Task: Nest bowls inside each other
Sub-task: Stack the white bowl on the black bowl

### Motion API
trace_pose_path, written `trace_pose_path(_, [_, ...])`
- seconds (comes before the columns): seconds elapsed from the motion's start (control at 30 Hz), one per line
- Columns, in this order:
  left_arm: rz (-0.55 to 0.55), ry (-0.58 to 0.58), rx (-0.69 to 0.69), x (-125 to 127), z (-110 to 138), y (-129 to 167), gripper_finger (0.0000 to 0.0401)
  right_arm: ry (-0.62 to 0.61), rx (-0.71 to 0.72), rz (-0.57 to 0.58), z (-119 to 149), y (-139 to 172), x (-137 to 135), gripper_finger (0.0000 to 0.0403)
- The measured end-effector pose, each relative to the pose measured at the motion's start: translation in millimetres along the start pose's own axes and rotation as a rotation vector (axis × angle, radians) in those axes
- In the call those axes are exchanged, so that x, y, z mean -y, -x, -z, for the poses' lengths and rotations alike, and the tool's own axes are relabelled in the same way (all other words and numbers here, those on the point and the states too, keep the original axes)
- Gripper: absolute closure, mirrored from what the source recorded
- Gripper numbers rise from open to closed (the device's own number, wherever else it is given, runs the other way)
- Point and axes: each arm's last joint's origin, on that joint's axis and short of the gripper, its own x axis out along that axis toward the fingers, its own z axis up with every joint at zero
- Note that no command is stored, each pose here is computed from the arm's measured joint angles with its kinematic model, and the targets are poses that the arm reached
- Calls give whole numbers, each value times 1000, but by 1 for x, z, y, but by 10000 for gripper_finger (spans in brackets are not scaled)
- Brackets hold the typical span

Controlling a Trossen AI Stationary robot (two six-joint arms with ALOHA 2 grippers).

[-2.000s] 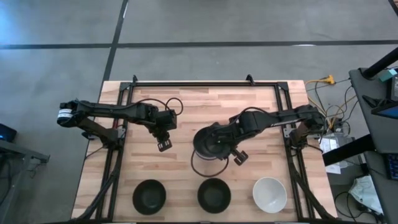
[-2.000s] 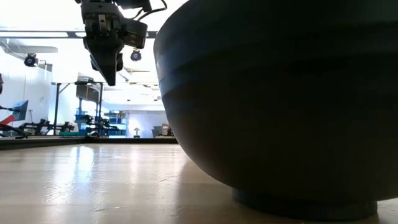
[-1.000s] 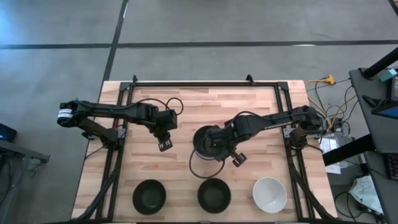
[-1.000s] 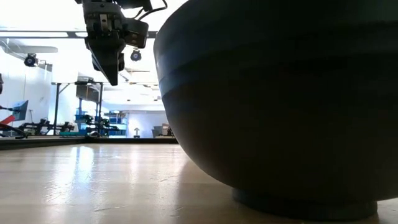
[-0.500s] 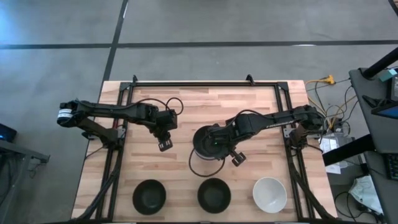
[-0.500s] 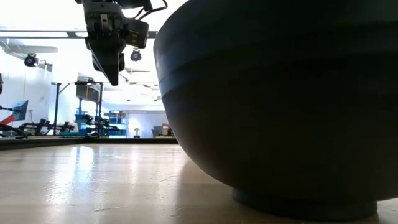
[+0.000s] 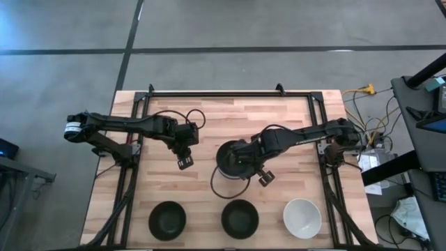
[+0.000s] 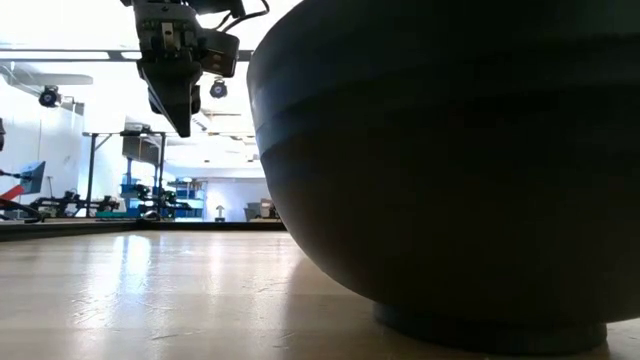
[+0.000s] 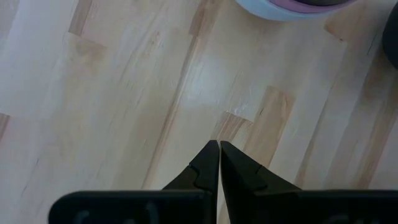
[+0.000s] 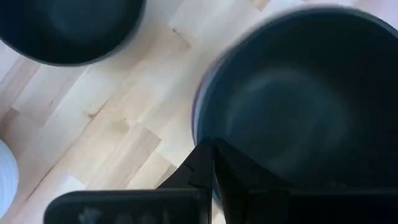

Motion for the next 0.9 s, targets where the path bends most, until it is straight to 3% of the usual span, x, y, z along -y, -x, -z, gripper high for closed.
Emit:
trace_pose_path(0.13, [0, 2, 0, 0, 0, 0, 401, -174, 7, 24, 18, 34, -4, 394])
trace_pose_path(0.2, [0, 2, 0, 0, 0, 0, 401, -301, 11, -20, 30, 45, -9, 394])
trace_pose_path(0.3, [0, 1, 1, 0, 0, 0, 401, -439, 40, -103, 47, 51, -20, 389])
trace_pose_path(0.43, [-3, -30, 17, 0, -1, 0, 401, -544, 53, -125, 75, 46, -44, 352])
trace_pose_path(0.7, [-5, -54, 24, 0, -2, 0, 401, -548, 173, -184, 111, 13, -92, 241])
trace_pose_path(0.9, [-6, -52, 21, 0, -2, 0, 401, -472, 214, -283, 116, -18, -135, 217])
